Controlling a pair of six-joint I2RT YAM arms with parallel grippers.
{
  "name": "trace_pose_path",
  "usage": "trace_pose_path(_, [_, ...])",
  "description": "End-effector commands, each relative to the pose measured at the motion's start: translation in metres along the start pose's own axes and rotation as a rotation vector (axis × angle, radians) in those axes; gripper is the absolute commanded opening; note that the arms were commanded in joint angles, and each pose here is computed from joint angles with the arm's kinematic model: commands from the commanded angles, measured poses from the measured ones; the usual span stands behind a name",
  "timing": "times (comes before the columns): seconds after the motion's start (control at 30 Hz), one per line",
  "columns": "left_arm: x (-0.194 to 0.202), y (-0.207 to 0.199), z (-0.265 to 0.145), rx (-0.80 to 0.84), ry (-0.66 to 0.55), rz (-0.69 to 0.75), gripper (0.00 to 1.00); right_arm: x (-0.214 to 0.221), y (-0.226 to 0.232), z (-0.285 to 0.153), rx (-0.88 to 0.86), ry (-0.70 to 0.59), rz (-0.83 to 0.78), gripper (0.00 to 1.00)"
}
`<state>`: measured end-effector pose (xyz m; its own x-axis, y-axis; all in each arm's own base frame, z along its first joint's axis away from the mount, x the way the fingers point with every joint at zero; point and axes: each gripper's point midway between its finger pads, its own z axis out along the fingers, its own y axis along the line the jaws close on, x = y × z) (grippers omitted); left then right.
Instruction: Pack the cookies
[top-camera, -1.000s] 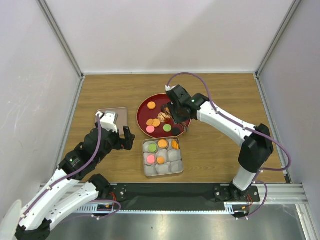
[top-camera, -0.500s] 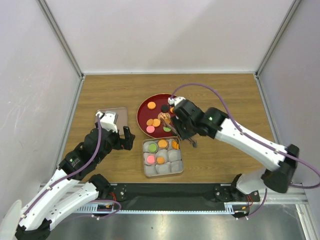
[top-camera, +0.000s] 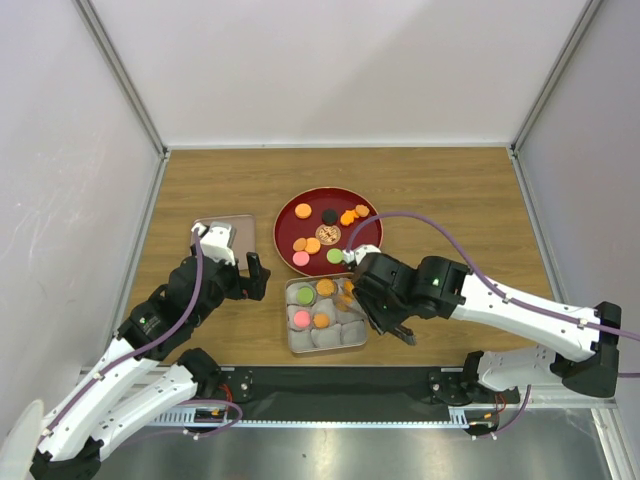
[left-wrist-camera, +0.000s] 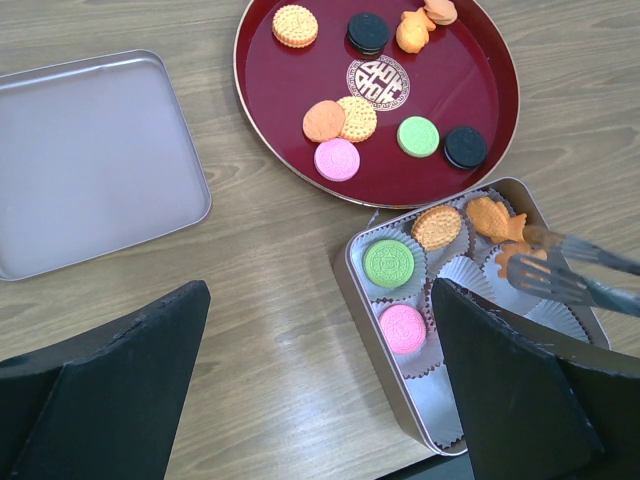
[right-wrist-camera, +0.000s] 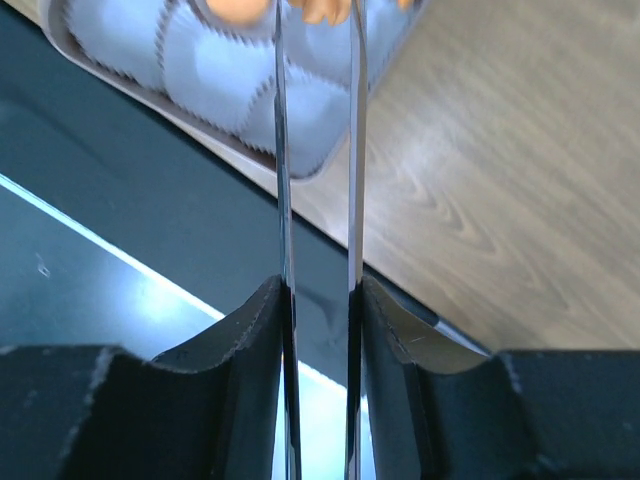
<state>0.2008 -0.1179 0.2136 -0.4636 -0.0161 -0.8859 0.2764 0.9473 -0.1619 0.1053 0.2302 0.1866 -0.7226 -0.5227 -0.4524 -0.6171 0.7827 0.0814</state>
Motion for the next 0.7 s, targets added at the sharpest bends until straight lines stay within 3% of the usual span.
trace_pose_path(0.0, [-0.009, -0.006, -0.001, 0.022, -0.025, -0.008, 1.00, 0.009, -0.001, 0.001, 0.011, 0.011, 0.032, 0.31])
trace_pose_path(0.4, [-0.009, -0.006, -0.001, 0.021, -0.022, -0.007, 1.00, 0.014, -0.002, 0.012, 0.030, 0.030, 0.027, 0.33])
trace_pose_path(0.67, [-0.008, -0.006, 0.000, 0.019, -0.021, -0.007, 1.00, 0.016, -0.003, 0.012, 0.034, 0.037, 0.023, 0.40])
